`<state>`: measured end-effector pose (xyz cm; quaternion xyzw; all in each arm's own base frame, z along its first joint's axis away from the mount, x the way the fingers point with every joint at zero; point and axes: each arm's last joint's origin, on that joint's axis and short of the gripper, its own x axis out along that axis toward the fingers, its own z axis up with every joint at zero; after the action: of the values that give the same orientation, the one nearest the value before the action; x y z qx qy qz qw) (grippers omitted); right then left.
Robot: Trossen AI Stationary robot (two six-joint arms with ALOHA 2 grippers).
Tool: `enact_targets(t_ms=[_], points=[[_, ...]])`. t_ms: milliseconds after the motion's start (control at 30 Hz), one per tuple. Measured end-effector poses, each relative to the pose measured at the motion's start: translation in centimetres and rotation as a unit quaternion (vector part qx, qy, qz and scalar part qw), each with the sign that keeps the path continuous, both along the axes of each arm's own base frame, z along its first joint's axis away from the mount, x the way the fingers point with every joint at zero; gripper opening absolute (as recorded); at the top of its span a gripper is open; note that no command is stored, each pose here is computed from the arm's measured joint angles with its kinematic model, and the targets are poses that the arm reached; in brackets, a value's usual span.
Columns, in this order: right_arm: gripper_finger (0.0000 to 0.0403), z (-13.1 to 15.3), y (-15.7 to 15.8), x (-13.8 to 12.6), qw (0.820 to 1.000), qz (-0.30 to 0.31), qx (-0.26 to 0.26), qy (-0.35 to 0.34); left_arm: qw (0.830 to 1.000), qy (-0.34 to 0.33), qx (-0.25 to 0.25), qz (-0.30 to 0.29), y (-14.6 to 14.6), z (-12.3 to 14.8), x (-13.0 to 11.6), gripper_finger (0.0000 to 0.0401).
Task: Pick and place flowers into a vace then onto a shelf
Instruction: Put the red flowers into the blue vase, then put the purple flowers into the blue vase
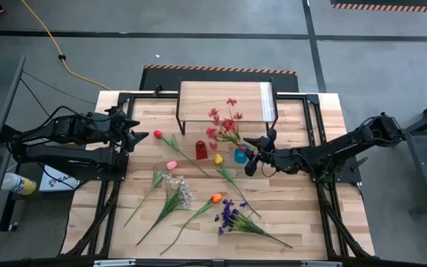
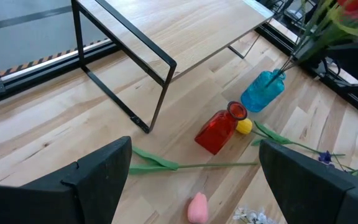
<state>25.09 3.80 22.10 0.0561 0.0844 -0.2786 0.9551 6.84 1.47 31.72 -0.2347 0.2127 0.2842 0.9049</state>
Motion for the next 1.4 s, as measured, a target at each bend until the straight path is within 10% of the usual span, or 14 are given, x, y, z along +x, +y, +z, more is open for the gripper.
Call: enact_targets(t_ms=[533, 867, 1400], points=[[0.0161, 1.3, -0.1, -4.5, 0.976, 0.139, 0.147, 0.078, 1.0, 0.0, 0.0, 0.0, 0.0, 0.0, 0.0, 0.0386], [0.0161, -1.0, 1.9, -6.0, 0.85, 0.242, 0.411, 0.223, 1.0, 0.001, 0.0, 0.0, 0.0, 0.0, 0.0, 0.0386], [0.016, -2.6, 8.4, -4.5, 0.829, 0.296, 0.436, 0.189, 1.0, 0.0, 0.0, 0.0, 0.0, 0.0, 0.0, 0.0386]])
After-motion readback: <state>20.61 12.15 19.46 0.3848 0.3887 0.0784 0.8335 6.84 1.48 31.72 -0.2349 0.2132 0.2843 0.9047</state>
